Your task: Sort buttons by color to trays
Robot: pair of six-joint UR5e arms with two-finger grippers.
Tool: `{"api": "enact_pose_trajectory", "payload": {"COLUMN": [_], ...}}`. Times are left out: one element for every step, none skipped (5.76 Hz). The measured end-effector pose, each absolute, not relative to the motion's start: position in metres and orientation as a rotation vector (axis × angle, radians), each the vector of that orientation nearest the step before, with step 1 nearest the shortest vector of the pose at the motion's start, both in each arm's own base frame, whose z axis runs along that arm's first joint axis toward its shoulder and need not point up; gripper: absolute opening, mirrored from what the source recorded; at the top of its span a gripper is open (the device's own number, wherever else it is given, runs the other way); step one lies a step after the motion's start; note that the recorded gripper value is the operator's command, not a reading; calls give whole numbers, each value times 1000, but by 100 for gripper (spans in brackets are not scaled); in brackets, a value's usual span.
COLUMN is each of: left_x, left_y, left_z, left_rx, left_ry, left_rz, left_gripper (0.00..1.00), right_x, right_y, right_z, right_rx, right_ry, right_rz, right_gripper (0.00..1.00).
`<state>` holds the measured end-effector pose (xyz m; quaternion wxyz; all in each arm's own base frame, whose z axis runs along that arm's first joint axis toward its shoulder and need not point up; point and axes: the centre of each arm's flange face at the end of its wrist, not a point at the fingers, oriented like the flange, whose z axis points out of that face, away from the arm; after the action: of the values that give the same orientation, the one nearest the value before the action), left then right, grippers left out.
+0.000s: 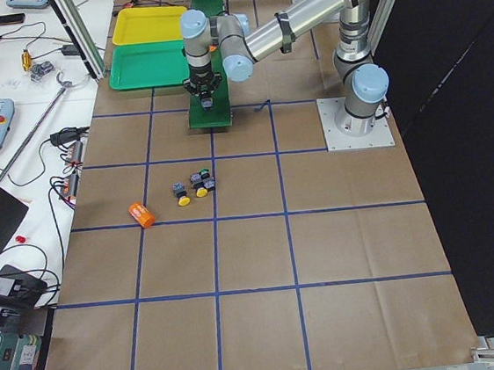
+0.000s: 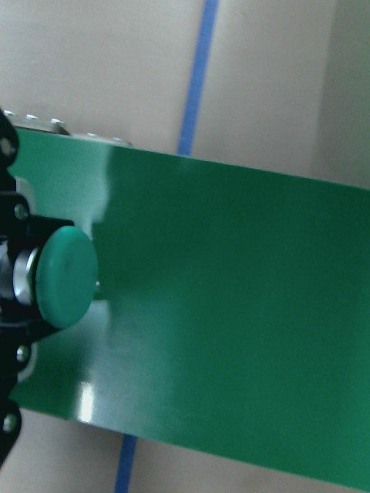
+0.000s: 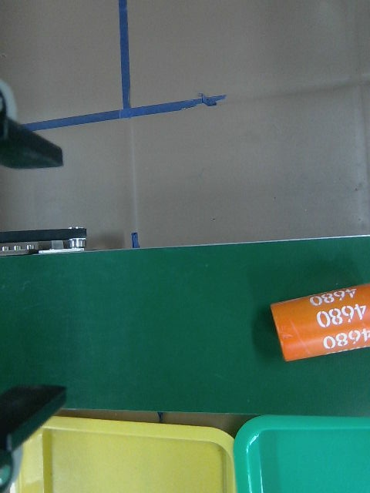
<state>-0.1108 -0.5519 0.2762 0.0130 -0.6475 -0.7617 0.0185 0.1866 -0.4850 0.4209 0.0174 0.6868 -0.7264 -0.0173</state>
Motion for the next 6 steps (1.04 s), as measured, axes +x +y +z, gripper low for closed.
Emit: {"api": "enact_pose_trajectory", "payload": {"left_x": [-132, -138, -140, -138, -117, -66], "left_y": [-548, -546, -546, -546, -551, -558], "left_z": [269, 266, 266, 268, 278, 286], "left_rx": [-2054, -2063, -2063, -2056, -1995, -1849], "left_ry": [-2333, -2318, -2315, -2327, -2394, -2517], "left_rz": [43, 34, 31, 38, 61, 90], "left_gripper": [94, 95, 95, 95, 95, 97], "right_x": [187, 187, 188, 190, 191, 192], "right_y": [-485, -484, -485, -485, -484, -483], "right_z": [419, 417, 415, 413, 412, 410], "right_rx": [2138, 2142, 2150, 2162, 2177, 2195], "right_ry": [-2261, -2264, -2271, -2282, -2288, -2292], "right_rz": [-58, -67, -68, -62, -70, -78], "right_gripper": [100, 100, 100, 100, 100, 100]}}
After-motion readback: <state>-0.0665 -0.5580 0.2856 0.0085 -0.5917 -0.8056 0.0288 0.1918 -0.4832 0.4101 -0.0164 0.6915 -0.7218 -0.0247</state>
